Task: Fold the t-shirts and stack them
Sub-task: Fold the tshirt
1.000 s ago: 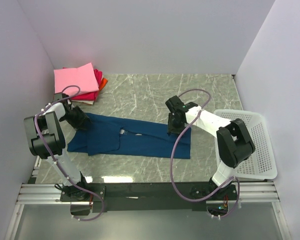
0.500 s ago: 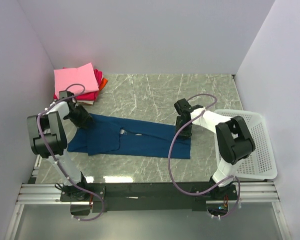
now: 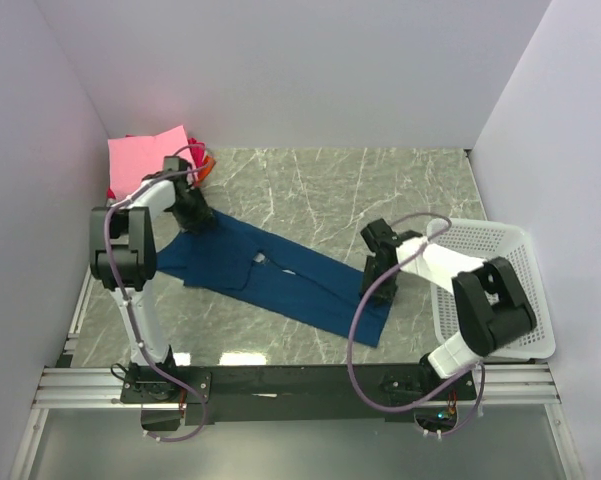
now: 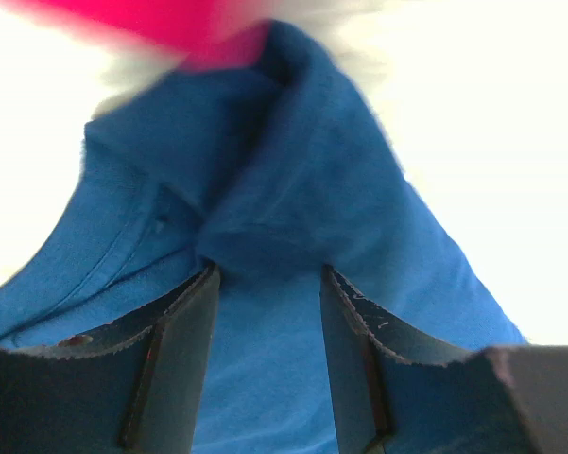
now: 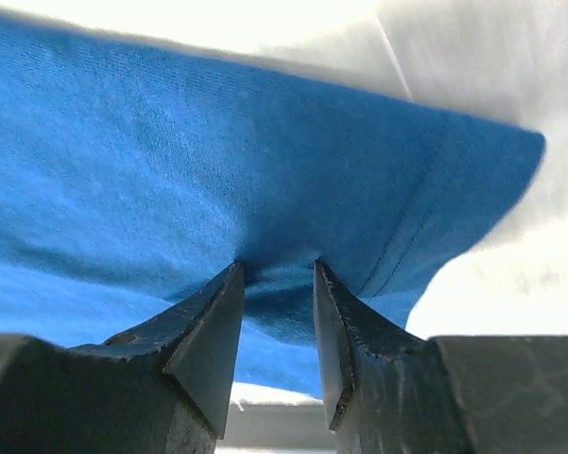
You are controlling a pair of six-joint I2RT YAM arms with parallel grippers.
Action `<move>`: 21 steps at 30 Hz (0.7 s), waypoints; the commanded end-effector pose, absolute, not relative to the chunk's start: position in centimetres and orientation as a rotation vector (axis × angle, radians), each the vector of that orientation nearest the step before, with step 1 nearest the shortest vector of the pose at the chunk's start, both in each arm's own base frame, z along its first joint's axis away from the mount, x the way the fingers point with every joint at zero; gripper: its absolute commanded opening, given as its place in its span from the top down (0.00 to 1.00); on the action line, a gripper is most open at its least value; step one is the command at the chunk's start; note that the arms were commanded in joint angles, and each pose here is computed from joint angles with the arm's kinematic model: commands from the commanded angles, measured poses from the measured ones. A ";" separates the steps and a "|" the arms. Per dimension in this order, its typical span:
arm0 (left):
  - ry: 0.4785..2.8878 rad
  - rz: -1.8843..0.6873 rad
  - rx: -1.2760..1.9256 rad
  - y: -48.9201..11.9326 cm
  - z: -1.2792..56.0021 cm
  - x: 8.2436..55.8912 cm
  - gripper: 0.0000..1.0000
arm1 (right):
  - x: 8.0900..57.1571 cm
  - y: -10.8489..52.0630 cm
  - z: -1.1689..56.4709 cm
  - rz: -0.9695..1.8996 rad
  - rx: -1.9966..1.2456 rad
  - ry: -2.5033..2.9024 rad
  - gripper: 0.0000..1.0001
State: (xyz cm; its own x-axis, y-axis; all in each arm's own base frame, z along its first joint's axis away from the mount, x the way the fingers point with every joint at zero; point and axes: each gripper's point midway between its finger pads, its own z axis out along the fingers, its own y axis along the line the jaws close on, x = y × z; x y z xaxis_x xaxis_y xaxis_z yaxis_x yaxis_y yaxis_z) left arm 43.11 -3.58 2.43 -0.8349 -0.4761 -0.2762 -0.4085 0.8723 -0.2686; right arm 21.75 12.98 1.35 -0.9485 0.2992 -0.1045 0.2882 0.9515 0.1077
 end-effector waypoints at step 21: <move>2.568 -0.429 -0.184 -17.8 9.8 52.7 0.44 | 19.2 14.2 9.1 0.186 0.389 2.908 0.53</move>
